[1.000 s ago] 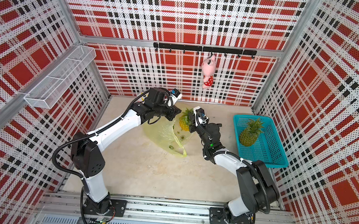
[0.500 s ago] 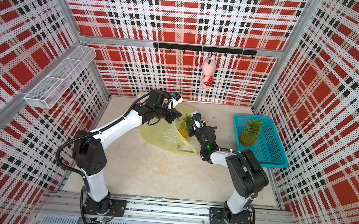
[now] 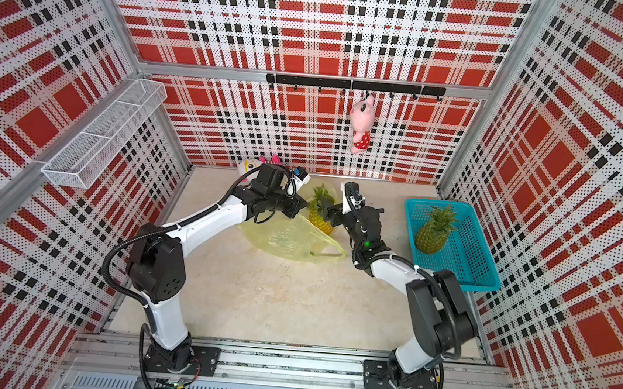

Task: Place the pineapple into a plastic bag & tie a knot
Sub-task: Place the pineapple in the plastic bag, then pick up the pineapple from the basket.

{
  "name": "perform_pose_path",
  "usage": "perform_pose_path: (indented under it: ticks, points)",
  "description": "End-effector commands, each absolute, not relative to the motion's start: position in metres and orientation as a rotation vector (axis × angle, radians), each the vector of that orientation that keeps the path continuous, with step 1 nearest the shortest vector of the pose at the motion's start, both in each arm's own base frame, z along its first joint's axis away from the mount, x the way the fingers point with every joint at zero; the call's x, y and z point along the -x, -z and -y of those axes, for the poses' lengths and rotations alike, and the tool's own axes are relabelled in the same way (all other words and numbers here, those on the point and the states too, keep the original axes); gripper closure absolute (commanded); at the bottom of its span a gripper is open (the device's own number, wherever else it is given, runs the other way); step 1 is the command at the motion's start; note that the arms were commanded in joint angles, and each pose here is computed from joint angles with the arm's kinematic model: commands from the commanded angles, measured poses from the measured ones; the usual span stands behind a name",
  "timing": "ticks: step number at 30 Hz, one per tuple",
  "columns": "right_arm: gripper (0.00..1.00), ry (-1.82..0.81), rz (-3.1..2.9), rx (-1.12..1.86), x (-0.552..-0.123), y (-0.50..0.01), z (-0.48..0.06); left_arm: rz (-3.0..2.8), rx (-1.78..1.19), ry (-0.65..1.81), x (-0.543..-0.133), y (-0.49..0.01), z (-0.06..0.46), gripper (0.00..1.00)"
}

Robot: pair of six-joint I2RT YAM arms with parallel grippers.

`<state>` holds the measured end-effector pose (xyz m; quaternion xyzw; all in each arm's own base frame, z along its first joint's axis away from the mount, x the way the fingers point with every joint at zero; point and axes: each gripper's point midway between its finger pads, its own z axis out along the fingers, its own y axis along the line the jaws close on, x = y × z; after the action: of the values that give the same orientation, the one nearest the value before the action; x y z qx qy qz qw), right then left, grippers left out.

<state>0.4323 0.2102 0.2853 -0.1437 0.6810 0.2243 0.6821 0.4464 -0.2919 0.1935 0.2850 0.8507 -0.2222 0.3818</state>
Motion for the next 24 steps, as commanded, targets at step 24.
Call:
perform_pose_path:
  ticks: [24]
  points:
    - [0.0, 0.223, -2.037, -0.73, -0.426, -0.266, 0.166, -2.049, -0.619, 0.498, -0.447, -0.226, 0.284, 1.0]
